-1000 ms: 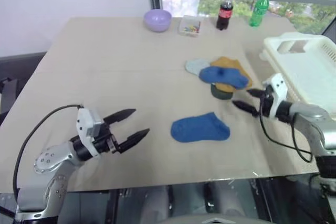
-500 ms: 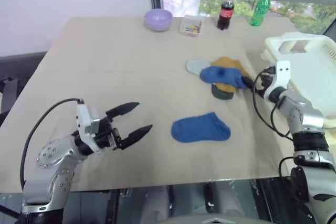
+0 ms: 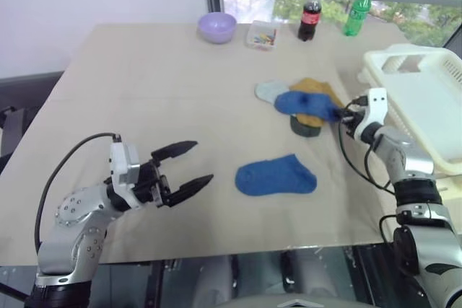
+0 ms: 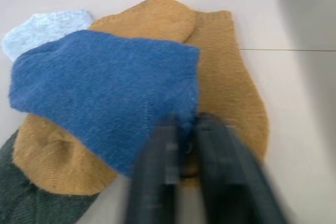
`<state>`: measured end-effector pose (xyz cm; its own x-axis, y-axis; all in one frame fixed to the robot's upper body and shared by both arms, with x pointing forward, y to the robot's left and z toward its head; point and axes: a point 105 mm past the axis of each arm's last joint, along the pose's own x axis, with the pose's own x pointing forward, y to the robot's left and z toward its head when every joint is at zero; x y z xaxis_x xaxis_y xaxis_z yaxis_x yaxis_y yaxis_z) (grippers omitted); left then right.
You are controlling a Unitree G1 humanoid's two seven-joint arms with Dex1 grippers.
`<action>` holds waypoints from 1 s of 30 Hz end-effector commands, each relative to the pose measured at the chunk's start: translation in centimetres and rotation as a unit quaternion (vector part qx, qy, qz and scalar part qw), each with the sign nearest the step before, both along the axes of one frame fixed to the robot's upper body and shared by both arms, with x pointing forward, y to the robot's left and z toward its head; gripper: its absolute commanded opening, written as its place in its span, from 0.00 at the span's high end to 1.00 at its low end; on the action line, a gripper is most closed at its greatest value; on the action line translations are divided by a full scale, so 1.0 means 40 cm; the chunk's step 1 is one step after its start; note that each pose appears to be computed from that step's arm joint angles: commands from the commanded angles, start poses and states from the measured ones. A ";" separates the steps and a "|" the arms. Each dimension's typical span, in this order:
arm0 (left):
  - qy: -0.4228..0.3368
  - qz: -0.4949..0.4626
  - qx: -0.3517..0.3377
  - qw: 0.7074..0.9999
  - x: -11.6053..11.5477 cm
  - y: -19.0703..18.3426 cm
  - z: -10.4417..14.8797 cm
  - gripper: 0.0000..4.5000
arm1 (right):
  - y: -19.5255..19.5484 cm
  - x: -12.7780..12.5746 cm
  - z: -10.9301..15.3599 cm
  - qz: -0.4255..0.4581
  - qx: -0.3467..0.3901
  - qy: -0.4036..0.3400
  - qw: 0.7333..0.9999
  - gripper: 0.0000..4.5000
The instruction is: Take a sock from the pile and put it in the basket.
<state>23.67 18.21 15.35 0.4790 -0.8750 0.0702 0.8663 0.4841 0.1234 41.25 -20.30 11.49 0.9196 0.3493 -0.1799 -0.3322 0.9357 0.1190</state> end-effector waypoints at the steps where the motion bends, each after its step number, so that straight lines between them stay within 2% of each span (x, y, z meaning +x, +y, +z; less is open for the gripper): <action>1: -0.018 -0.005 0.001 1.000 -0.005 -0.001 0.015 0.00 | 0.007 -0.002 0.035 0.013 -0.008 -0.029 0.999 0.99; 8: -0.019 -0.005 0.003 1.000 -0.003 0.002 0.013 0.00 | 0.081 -0.022 0.082 0.075 0.008 -0.050 0.996 0.99; 11: -0.019 -0.007 0.004 1.000 -0.002 0.000 0.011 0.00 | 0.178 -0.055 0.107 0.143 0.019 -0.051 0.988 0.99; 18: -0.021 -0.008 0.006 1.000 0.004 0.000 0.011 0.00 | 0.326 -0.127 0.098 0.229 0.019 -0.023 0.973 0.99; 30: -0.022 -0.006 0.004 1.000 0.004 -0.006 0.005 0.00 | 0.468 -0.195 0.105 0.312 0.028 -0.019 0.950 0.99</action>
